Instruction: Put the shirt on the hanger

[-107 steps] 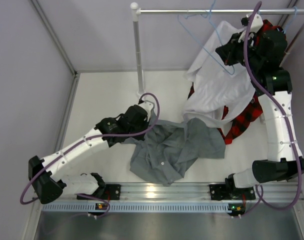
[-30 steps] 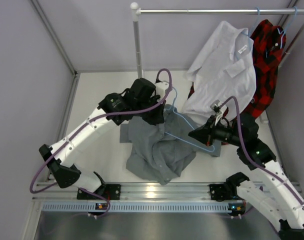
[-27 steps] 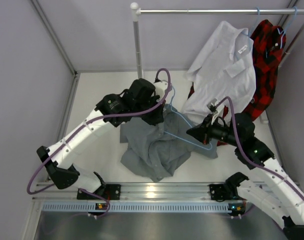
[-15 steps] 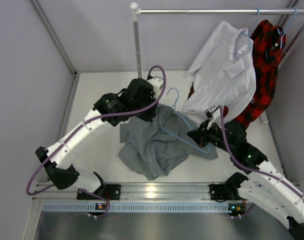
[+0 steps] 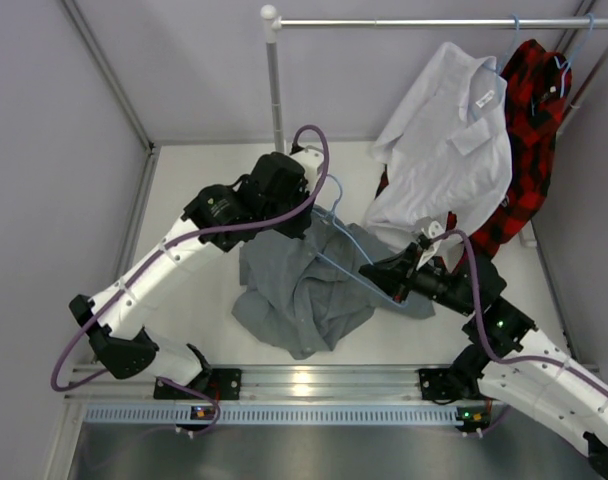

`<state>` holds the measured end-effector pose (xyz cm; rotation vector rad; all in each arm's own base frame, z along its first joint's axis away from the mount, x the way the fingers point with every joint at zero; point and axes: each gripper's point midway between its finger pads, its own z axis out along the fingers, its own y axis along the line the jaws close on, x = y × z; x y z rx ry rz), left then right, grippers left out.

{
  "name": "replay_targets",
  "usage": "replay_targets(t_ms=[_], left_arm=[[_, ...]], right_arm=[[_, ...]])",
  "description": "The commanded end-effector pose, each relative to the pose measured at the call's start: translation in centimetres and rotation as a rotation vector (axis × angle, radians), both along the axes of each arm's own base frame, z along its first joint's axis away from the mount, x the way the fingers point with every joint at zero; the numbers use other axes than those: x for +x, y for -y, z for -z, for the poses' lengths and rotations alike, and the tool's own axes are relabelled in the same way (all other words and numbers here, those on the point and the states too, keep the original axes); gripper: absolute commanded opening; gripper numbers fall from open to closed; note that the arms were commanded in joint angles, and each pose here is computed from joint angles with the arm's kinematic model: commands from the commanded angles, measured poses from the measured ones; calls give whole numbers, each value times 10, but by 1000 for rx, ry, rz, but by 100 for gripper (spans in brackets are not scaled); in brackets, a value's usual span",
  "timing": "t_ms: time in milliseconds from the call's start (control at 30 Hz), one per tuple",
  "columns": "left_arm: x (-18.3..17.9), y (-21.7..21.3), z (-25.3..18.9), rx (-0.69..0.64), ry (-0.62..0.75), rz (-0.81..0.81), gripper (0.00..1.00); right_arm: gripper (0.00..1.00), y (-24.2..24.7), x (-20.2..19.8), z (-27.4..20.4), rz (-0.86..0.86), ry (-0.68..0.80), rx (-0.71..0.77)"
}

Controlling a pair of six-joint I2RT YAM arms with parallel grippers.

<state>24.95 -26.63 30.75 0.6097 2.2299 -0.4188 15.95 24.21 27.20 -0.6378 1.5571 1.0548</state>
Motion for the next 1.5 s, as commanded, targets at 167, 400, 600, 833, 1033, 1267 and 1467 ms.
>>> replay_targets(t_ms=[167, 400, 600, 833, 1033, 1267, 1467], left_arm=[[-13, 2, -36, -15, 29, 76, 0], [-31, 10, -62, -86, 57, 99, 0], [-26, -1, -36, -3, 48, 48, 0], [-8, -29, -35, 84, 129, -94, 0], [-29, 5, -45, -13, 75, 107, 0], [-49, 22, -44, -50, 25, 246, 0], [-40, 4, -46, -3, 87, 181, 12]], right_arm=[[0, -11, 2, -40, -11, 164, 189], [0, -37, 28, -29, 164, 119, 99], [0, -34, 13, -39, 149, 175, 210], [0, -27, 5, -46, 131, 202, 234], [0, -39, 8, -44, 111, 198, 221], [0, -49, 13, -51, 106, 217, 228], [0, -34, 11, -55, 140, 241, 291]])
